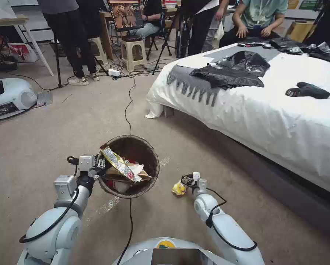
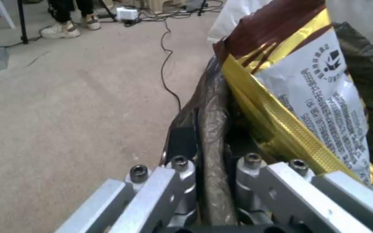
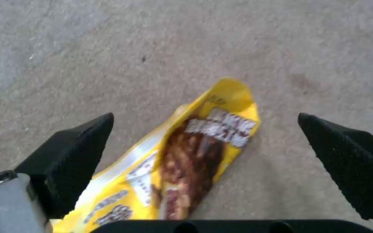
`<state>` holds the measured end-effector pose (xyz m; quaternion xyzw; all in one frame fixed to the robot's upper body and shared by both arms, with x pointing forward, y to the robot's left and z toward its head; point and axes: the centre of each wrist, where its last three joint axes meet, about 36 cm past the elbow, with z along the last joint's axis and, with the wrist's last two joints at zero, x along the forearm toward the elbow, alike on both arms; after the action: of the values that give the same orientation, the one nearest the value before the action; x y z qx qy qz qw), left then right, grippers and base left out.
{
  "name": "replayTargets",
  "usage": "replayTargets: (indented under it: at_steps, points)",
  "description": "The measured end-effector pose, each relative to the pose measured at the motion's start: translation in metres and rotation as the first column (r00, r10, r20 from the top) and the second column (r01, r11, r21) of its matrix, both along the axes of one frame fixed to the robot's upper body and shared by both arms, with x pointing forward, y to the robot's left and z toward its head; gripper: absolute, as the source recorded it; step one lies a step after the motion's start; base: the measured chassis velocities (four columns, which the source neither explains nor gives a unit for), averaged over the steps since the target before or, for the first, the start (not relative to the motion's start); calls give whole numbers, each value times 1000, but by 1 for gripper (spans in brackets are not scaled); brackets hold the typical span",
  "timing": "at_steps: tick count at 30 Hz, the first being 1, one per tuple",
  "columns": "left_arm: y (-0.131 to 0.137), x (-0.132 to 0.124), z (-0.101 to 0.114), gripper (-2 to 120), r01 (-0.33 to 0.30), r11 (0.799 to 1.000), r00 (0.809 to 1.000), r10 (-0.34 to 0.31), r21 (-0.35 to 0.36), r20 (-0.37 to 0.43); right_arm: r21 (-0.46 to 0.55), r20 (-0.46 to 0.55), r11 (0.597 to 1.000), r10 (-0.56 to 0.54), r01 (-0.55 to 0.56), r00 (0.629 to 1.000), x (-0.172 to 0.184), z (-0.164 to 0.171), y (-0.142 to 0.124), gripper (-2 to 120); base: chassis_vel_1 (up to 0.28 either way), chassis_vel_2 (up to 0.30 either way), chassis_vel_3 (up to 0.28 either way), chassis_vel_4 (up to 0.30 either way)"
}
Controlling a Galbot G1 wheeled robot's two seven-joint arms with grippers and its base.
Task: Pick up the trash bin, then pick up the garbage from the floor and place it into the trash bin.
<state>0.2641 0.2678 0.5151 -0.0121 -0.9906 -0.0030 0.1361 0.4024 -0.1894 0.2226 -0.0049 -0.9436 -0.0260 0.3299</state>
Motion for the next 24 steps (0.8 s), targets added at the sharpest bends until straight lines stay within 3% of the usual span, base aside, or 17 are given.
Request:
replayTargets:
  at_steps: [13,24]
  points:
    - [1,2,-1,5,0,1000,1000,0,0,5,23,-39,1000,-9,10,999,2,-14,20,100,0,0,0,0]
    - [1,2,-2,5,5,1000,1000,-4,-2,9,31,-54,999,-30,31,998,4,-21,19,100,0,0,0,0]
